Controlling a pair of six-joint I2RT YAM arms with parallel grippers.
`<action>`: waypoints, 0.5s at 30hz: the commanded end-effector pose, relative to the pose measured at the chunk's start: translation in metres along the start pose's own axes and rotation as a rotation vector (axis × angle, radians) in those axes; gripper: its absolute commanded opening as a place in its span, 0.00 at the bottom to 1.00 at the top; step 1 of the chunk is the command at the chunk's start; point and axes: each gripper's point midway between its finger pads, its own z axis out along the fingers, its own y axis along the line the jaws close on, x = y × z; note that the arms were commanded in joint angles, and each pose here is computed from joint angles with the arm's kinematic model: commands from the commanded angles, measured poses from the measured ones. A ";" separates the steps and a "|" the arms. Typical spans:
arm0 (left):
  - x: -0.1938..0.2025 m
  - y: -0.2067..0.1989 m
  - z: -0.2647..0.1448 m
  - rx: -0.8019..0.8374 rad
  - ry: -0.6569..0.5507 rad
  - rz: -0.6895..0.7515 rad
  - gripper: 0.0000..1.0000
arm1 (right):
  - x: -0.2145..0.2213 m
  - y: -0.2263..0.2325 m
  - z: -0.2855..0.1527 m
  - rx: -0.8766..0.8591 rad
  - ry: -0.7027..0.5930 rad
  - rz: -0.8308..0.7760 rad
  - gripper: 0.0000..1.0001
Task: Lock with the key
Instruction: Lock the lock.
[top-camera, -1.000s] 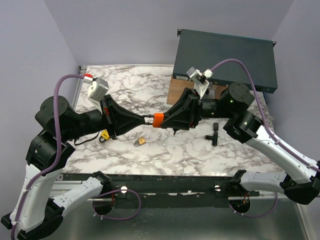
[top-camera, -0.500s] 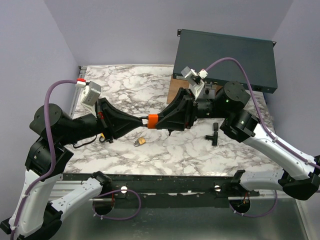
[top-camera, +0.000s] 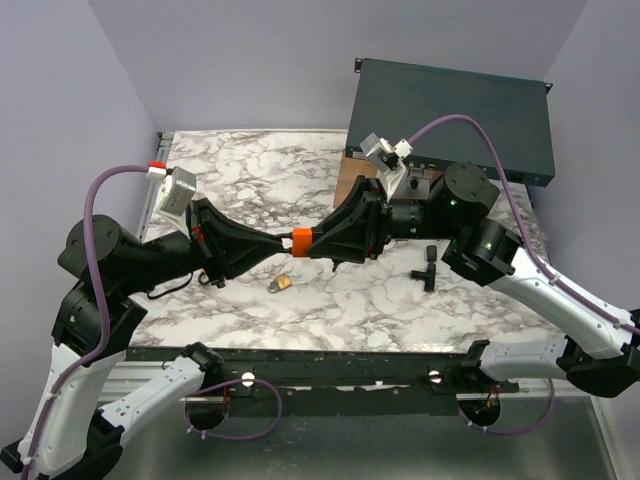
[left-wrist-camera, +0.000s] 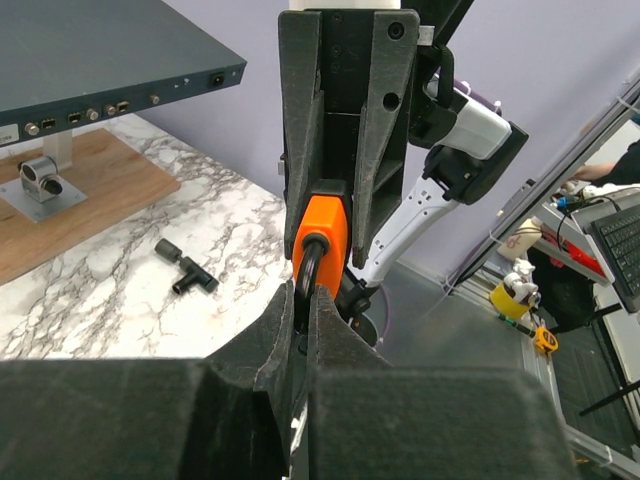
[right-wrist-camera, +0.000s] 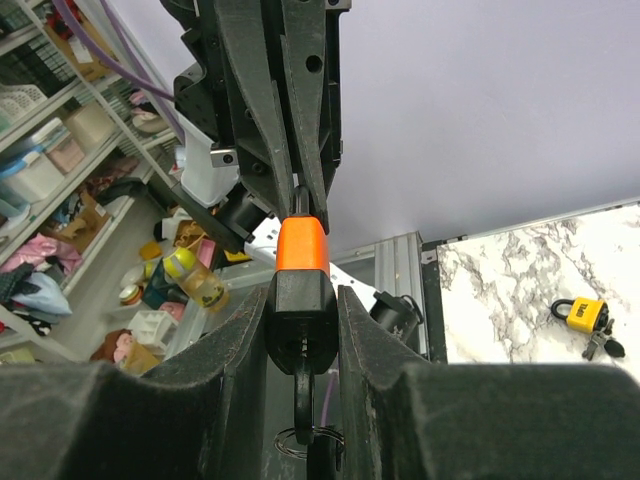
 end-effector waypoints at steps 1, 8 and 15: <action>0.035 0.018 0.018 0.009 0.131 -0.110 0.00 | -0.009 0.000 0.024 0.006 -0.057 -0.031 0.01; 0.035 0.016 0.022 0.018 0.138 -0.113 0.00 | -0.007 -0.001 0.026 0.021 -0.052 -0.033 0.01; 0.031 0.019 0.020 -0.013 0.109 -0.088 0.00 | -0.007 -0.005 0.023 0.053 -0.053 -0.040 0.01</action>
